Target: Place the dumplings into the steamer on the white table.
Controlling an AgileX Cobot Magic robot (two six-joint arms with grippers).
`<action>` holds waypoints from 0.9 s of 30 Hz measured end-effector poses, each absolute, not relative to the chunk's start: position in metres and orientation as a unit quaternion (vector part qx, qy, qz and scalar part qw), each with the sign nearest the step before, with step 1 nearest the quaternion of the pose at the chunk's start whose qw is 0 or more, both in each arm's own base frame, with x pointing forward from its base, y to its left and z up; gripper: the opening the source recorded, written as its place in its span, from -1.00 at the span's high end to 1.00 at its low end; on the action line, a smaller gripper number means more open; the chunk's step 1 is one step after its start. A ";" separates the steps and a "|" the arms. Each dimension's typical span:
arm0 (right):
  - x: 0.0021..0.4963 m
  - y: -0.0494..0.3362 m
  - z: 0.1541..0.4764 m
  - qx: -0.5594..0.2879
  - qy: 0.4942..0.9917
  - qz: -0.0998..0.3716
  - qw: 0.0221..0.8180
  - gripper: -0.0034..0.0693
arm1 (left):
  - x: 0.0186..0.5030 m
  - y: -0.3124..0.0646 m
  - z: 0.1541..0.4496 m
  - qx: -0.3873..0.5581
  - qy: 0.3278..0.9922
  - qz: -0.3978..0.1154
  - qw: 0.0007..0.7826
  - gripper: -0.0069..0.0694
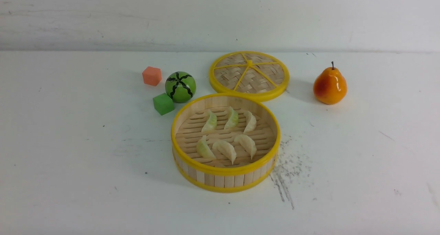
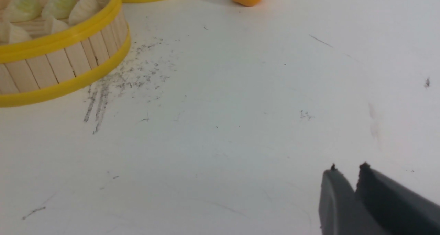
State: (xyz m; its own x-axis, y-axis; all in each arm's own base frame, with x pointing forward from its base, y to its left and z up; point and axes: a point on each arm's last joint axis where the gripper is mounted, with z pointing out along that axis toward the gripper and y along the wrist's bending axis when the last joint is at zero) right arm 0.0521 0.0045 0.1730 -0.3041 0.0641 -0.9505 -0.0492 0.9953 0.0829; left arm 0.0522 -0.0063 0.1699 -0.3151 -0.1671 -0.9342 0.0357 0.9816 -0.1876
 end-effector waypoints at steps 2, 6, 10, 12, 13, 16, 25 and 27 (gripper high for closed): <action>0.052 0.004 0.173 0.005 0.806 0.048 0.590 0.65 | 0.052 -0.006 0.170 -0.041 0.806 -0.087 0.584 0.85; 0.052 0.004 0.173 0.005 0.806 0.048 0.590 0.63 | 0.052 -0.006 0.170 -0.041 0.806 -0.087 0.584 0.85; 0.052 0.004 0.173 0.005 0.806 0.048 0.590 0.62 | 0.052 -0.006 0.170 -0.041 0.806 -0.087 0.584 0.85; 0.052 0.004 0.173 0.005 0.806 0.048 0.590 0.62 | 0.052 -0.006 0.170 -0.041 0.806 -0.087 0.584 0.85; 0.052 0.004 0.173 0.005 0.806 0.048 0.590 0.62 | 0.052 -0.006 0.170 -0.041 0.806 -0.087 0.584 0.85; 0.052 0.004 0.173 0.005 0.806 0.048 0.590 0.61 | 0.052 -0.006 0.170 -0.041 0.806 -0.087 0.584 0.85; 0.052 0.004 0.173 0.005 0.806 0.048 0.590 0.58 | 0.052 -0.006 0.170 -0.041 0.806 -0.087 0.584 0.85; 0.052 0.004 0.173 0.005 0.806 0.048 0.590 0.57 | 0.052 -0.006 0.170 -0.041 0.806 -0.087 0.584 0.85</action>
